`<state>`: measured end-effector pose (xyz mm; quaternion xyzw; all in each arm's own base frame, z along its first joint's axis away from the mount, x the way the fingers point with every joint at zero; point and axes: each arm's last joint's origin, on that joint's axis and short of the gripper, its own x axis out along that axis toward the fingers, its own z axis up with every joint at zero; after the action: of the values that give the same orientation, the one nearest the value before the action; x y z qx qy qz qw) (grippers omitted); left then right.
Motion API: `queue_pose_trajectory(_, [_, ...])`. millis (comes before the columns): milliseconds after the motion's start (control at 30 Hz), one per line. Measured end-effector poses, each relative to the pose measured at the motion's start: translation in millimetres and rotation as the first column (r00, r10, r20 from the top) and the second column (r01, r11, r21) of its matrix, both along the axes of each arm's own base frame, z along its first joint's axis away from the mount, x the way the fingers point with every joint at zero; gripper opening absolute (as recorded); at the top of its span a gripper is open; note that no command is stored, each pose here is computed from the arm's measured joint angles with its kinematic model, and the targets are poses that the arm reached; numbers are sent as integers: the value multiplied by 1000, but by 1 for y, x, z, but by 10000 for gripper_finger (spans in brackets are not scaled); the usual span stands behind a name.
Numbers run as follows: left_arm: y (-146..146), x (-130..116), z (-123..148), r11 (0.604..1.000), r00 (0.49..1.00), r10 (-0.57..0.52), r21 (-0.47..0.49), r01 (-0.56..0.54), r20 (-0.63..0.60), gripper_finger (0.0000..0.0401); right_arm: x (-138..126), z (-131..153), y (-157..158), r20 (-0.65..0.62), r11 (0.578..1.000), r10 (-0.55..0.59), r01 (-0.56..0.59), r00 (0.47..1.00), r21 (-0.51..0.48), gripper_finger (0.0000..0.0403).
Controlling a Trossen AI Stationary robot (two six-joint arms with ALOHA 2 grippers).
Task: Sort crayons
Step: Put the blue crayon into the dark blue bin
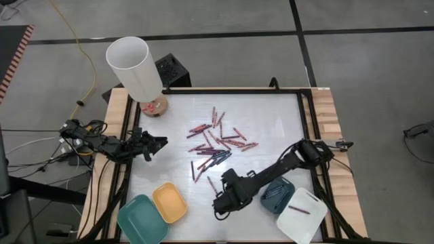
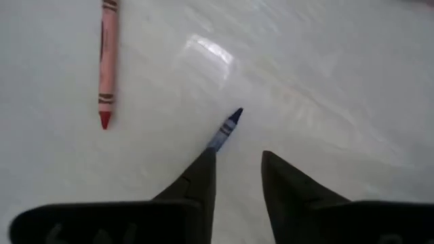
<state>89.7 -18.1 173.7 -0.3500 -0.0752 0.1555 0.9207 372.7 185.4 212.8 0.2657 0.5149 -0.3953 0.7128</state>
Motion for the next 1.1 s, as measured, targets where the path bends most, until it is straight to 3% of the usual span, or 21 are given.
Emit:
queue_pose_trajectory(367, [0,0,0,1000,1000,2,25,-2,-9,160,-5,-31,-6,-71,990,-98,104,993,96,204])
queue_pose_trajectory(533, [0,0,0,1000,1000,4,25,-3,-9,160,-4,-28,-5,-65,989,-85,92,994,116,206])
queue_pose_trajectory(700, [0,0,0,1000,1000,7,25,-6,-10,160,-5,-26,-2,-102,973,-76,97,992,211,202])
queue_pose_trajectory(833, [0,0,0,1000,1000,7,16,-7,-6,160,5,-28,-1,-37,958,-88,94,995,272,202])
queue_pose_trajectory(1100, [0,0,0,1000,1000,6,10,-6,-4,160,11,-28,-10,-31,954,-101,105,994,280,201])
